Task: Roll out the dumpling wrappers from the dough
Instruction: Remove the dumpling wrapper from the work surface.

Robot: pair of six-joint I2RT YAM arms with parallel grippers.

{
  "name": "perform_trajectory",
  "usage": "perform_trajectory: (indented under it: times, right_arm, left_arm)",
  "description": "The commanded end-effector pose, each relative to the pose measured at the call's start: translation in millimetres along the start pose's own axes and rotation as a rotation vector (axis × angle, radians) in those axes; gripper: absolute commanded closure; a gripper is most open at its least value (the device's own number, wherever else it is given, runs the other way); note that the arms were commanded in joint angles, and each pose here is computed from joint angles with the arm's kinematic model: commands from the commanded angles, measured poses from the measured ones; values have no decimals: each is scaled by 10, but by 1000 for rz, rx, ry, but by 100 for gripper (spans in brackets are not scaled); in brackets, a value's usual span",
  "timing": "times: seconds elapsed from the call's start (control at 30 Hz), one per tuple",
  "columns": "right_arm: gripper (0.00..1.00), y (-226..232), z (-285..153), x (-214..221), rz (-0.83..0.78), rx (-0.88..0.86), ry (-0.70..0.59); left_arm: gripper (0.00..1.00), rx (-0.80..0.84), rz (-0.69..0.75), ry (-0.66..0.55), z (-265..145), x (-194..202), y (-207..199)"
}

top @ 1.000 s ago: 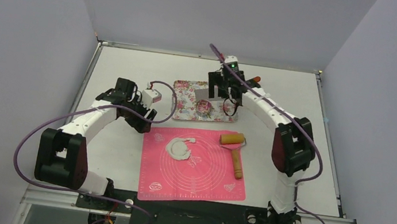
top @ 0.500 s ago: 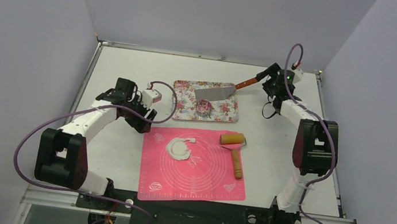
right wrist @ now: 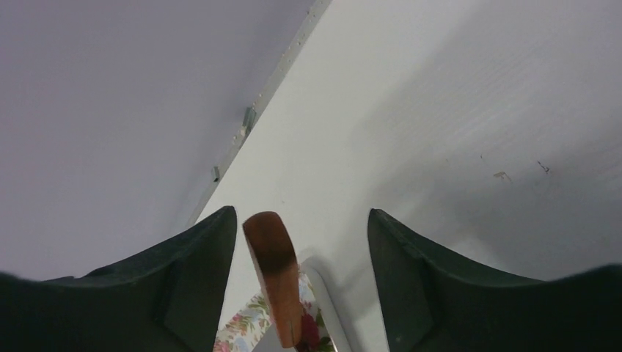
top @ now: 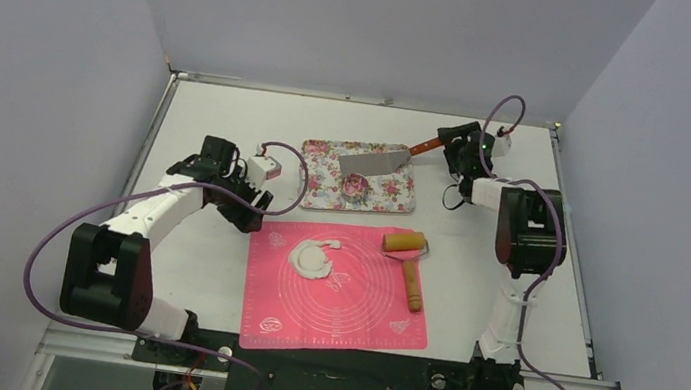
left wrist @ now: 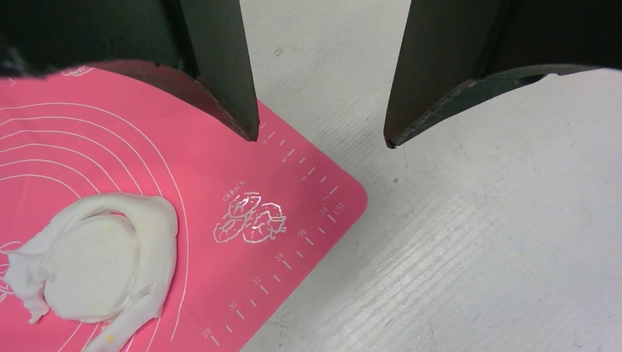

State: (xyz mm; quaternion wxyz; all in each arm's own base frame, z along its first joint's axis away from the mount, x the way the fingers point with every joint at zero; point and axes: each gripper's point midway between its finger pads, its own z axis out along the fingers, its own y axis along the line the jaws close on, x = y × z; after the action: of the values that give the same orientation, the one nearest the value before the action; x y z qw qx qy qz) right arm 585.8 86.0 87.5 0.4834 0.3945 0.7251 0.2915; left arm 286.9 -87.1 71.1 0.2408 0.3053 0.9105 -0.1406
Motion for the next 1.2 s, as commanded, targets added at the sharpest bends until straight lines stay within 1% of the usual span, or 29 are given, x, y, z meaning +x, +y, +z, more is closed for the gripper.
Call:
perform_trajectory:
  times: [0.0, 0.07, 0.17, 0.23, 0.27, 0.3, 0.33, 0.37, 0.5, 0.57, 0.6, 0.63, 0.67, 0.7, 0.73, 0.77, 0.8, 0.83, 0.87, 0.9, 0.93, 1.0, 1.1, 1.17]
  right_arm:
    - [50, 465, 30, -116, 51, -143, -41]
    - [62, 473, 38, -84, 48, -151, -30]
    - [68, 484, 58, -49, 37, -157, -19]
    - [75, 492, 57, -62, 27, -159, -22]
    - [84, 476, 55, -59, 21, -155, -24]
    - [88, 493, 43, -81, 18, -158, -32]
    - [95, 505, 35, -97, 4, -162, -38]
    - [99, 539, 15, -122, -5, -168, -44]
    - [100, 746, -137, -257, -72, -204, -76]
    - [100, 904, -295, -393, -133, -219, -121]
    - [100, 1024, -432, -458, -190, -230, -144]
    - [100, 1040, -490, -537, -214, -209, -182]
    - [100, 1183, -645, -616, -270, -227, -215]
    - [100, 1214, -714, -662, -318, -216, -243]
    - [100, 1345, -875, -764, -332, -235, -274]
    - [100, 1361, -951, -779, -370, -227, -290]
    - [100, 1505, -1122, -886, -382, -250, -324]
    - [100, 1491, -1186, -879, -427, -229, -337]
    - [100, 1590, -1344, -980, -436, -232, -380]
    - [100, 1587, -1401, -952, -483, -218, -385]
    - [100, 1645, -1505, -1013, -491, -215, -412]
    - [100, 1644, -1521, -988, -516, -206, -398]
    - [100, 1566, -1495, -939, -508, -196, -364]
    - [100, 1584, -1588, -904, -513, -216, -363]
  left_arm:
    - [39, 9, 21, -60, -86, -225, -5]
    - [38, 8, 23, -61, -85, -228, -3]
    - [39, 11, 21, -61, -76, -229, -4]
    - [39, 13, 22, -58, -73, -218, -9]
    - [39, 13, 22, -59, -77, -217, -8]
    - [39, 14, 23, -56, -77, -205, -14]
    - [39, 15, 24, -56, -78, -200, -19]
    - [39, 15, 25, -54, -78, -190, -22]
    - [38, 10, 27, -57, -96, -197, -15]
    - [38, 7, 28, -59, -106, -207, -11]
    - [38, 7, 27, -60, -108, -209, -11]
    - [38, 6, 28, -60, -110, -210, -10]
    - [38, 4, 28, -62, -116, -216, -7]
    - [38, 3, 28, -63, -120, -218, -5]
    - [38, 2, 28, -63, -125, -218, -5]
    - [38, 2, 28, -62, -124, -214, -7]
    - [38, 3, 29, -63, -130, -215, -12]
    - [38, 3, 29, -63, -136, -214, -14]
    - [38, 4, 32, -62, -133, -202, -19]
    - [38, 5, 34, -61, -133, -196, -26]
    - [38, 4, 36, -58, -126, -181, -24]
    - [38, 5, 36, -54, -117, -166, -29]
    - [38, 7, 38, -56, -129, -165, -40]
    - [38, 8, 43, -53, -147, -155, -51]
